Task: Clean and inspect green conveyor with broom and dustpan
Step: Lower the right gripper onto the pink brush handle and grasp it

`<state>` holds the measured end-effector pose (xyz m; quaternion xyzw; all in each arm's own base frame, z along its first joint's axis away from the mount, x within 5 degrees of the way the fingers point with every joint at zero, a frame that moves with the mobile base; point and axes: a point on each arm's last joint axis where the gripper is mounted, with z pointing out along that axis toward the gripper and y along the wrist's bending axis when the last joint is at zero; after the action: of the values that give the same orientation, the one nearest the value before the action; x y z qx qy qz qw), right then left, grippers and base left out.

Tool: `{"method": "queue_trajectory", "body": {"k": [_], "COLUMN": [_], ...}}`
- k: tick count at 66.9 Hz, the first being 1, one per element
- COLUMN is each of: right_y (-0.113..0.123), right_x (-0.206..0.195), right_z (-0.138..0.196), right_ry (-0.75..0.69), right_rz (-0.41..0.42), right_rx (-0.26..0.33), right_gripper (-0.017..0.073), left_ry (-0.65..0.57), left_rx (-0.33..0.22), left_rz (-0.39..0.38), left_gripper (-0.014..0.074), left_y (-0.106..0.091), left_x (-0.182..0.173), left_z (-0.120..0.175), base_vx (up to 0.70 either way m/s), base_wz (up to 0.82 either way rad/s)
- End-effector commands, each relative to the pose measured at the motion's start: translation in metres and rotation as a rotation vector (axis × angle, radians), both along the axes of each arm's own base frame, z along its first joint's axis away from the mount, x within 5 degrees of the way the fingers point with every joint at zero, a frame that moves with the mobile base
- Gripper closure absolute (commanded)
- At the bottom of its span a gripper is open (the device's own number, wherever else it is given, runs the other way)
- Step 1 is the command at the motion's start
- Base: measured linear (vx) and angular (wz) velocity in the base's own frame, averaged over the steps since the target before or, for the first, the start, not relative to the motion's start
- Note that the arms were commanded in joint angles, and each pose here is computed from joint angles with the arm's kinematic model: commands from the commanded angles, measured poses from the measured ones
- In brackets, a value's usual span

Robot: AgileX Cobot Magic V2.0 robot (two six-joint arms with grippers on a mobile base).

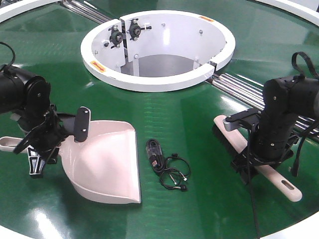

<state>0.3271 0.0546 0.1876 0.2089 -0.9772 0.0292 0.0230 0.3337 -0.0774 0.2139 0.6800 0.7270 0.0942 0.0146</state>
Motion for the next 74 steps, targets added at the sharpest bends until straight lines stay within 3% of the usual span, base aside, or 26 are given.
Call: {"method": "queue_trajectory", "body": {"k": [1, 26, 44, 63, 74], "right_y": [-0.003, -0.001, 0.015, 0.048, 0.071], "right_x": [0.004, 0.002, -0.007, -0.021, -0.028], "right_z": [0.021, 0.021, 0.041, 0.048, 0.045], "right_ry": [-0.078, -0.055, -0.1, -0.094, -0.07], "right_rz": [-0.004, -0.017, -0.112, -0.197, -0.212], "right_rx": [0.004, 0.021, 0.137, 0.135, 0.08], "right_gripper": [0.0076, 0.0577, 0.0566, 0.0564, 0.0564], "left_ry": [-0.079, -0.079, -0.079, -0.079, -0.079], "left_rx": [-0.029, -0.029, -0.029, -0.029, -0.029], "left_rz": [0.006, 0.006, 0.006, 0.006, 0.006], "left_gripper": [0.06, 0.06, 0.06, 0.06, 0.06], "left_y": [-0.003, -0.003, -0.003, -0.003, -0.003], "left_x": [0.001, 0.001, 0.001, 0.001, 0.001], "left_z": [0.022, 0.022, 0.022, 0.022, 0.022], "base_vx": [0.0, 0.0, 0.0, 0.0, 0.0], "base_wz": [0.0, 0.0, 0.0, 0.0, 0.0]}}
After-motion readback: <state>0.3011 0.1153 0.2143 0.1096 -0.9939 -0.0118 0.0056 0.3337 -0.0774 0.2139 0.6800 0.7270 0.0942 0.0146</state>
